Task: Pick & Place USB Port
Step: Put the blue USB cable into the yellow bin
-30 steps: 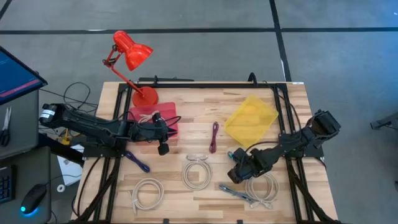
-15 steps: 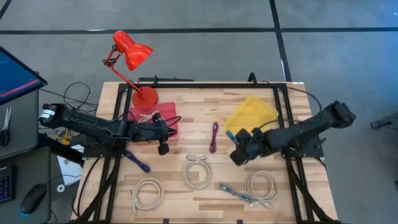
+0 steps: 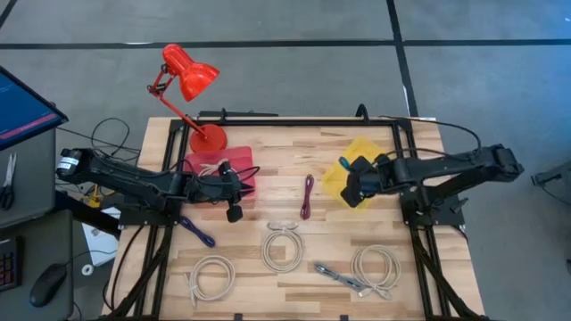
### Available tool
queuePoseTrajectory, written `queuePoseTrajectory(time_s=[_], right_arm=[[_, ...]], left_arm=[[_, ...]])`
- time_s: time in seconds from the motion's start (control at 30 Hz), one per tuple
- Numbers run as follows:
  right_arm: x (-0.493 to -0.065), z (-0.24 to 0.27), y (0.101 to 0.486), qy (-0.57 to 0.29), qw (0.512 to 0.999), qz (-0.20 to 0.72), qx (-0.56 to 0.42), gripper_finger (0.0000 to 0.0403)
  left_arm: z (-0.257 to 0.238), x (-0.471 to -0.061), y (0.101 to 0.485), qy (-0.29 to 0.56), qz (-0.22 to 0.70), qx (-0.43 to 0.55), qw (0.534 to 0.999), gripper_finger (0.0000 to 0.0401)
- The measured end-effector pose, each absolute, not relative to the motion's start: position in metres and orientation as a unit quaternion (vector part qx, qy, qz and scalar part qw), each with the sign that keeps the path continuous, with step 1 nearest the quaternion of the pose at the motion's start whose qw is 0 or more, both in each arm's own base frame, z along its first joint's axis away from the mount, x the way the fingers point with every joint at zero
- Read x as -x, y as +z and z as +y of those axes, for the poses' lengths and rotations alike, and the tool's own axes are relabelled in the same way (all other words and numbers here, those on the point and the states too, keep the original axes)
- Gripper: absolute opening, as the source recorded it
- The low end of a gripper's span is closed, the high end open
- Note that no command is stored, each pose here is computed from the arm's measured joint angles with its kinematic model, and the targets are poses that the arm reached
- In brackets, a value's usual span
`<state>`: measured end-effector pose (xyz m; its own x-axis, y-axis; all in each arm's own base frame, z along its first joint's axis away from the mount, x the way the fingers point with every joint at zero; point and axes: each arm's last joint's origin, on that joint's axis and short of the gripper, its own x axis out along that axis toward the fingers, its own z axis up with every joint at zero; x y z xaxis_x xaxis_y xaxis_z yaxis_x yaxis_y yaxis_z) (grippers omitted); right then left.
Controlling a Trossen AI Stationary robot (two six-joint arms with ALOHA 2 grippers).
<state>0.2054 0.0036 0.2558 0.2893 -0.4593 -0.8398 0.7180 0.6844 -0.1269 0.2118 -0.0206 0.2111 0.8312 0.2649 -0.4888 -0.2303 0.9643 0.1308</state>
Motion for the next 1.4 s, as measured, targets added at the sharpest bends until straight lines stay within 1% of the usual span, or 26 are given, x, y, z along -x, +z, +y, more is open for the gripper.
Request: queuePoseTrajectory(time_s=[0.27, 0.63, 0.77, 1.1, 1.4], right_arm=[[-0.205, -0.026, 0.251, -0.393, 0.772, 0.487, -0.113, 0.0009], [-0.189, -0.052, 0.217, -0.442, 0.724, 0.519, -0.11, 0.0008], [-0.185, -0.059, 0.205, -0.449, 0.721, 0.515, -0.114, 0.0008], [-0.18, -0.068, 0.191, -0.468, 0.714, 0.504, -0.132, 0.001], [-0.18, -0.068, 0.189, -0.46, 0.716, 0.504, -0.145, 0.0006]], left_arm=[[-0.021, -0.212, 0.211, 0.129, 0.26, -0.033, 0.956, 0.0043], [-0.021, -0.212, 0.211, 0.129, 0.26, -0.033, 0.956, 0.0043], [-0.021, -0.212, 0.211, 0.129, 0.26, -0.033, 0.956, 0.0043], [-0.021, -0.212, 0.211, 0.129, 0.26, -0.033, 0.956, 0.0043], [-0.021, -0.212, 0.211, 0.129, 0.26, -0.033, 0.956, 0.0043]])
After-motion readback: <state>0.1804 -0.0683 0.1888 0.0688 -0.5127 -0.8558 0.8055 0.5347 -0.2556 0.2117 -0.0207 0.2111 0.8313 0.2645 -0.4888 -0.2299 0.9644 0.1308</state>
